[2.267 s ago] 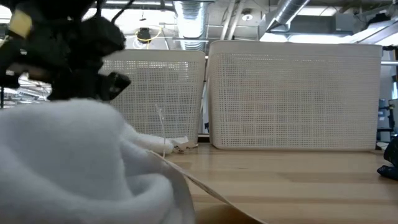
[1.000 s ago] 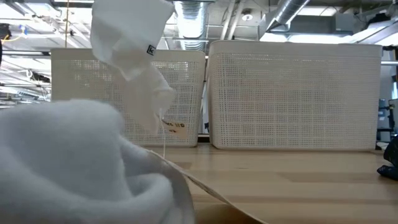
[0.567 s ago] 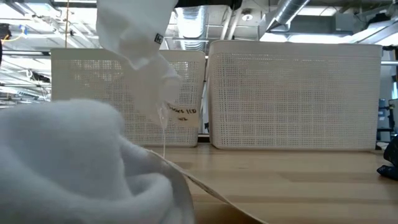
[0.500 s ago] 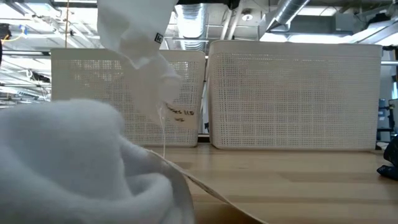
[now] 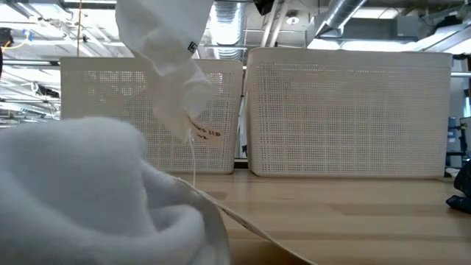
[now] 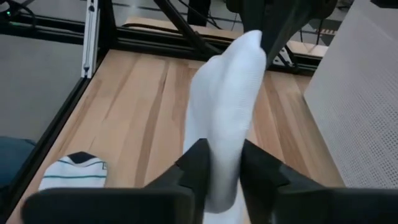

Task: Sort clothes
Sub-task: Put the white sock into the right white laundry organizer

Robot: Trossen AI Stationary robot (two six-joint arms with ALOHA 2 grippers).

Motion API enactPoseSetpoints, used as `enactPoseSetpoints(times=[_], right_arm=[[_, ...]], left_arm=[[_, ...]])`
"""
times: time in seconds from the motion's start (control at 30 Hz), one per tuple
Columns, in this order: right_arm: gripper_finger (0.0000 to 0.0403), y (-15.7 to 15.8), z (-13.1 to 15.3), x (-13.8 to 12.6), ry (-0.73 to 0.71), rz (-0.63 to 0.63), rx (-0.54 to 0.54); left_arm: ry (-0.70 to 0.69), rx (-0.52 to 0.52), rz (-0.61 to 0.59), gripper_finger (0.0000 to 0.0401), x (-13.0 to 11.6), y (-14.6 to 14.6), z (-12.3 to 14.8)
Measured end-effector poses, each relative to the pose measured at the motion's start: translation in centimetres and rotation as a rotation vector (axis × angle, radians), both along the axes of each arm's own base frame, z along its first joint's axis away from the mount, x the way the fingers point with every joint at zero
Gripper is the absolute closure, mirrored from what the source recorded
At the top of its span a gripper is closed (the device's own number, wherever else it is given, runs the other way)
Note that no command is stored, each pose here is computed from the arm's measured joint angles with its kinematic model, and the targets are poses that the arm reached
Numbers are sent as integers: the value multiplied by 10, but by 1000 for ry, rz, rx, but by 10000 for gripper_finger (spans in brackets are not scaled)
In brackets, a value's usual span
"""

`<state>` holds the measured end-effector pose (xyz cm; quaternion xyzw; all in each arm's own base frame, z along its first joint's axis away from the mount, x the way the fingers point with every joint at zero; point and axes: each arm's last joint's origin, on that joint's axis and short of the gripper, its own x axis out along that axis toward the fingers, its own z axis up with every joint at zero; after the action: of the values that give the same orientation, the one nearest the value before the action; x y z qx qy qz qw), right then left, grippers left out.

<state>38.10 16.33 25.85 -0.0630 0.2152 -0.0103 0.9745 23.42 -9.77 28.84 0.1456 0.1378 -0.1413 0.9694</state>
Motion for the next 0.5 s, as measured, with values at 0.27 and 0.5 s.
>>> enactPoseSetpoints(times=[0.27, 0.5], right_arm=[[387, -2, -1, 0, 9, 8, -30], [396, -1, -1, 0, 15, 19, -51]], left_arm=[[11, 2, 1, 401, 0, 0, -1], [42, 0, 23, 382, -1, 1, -4]])
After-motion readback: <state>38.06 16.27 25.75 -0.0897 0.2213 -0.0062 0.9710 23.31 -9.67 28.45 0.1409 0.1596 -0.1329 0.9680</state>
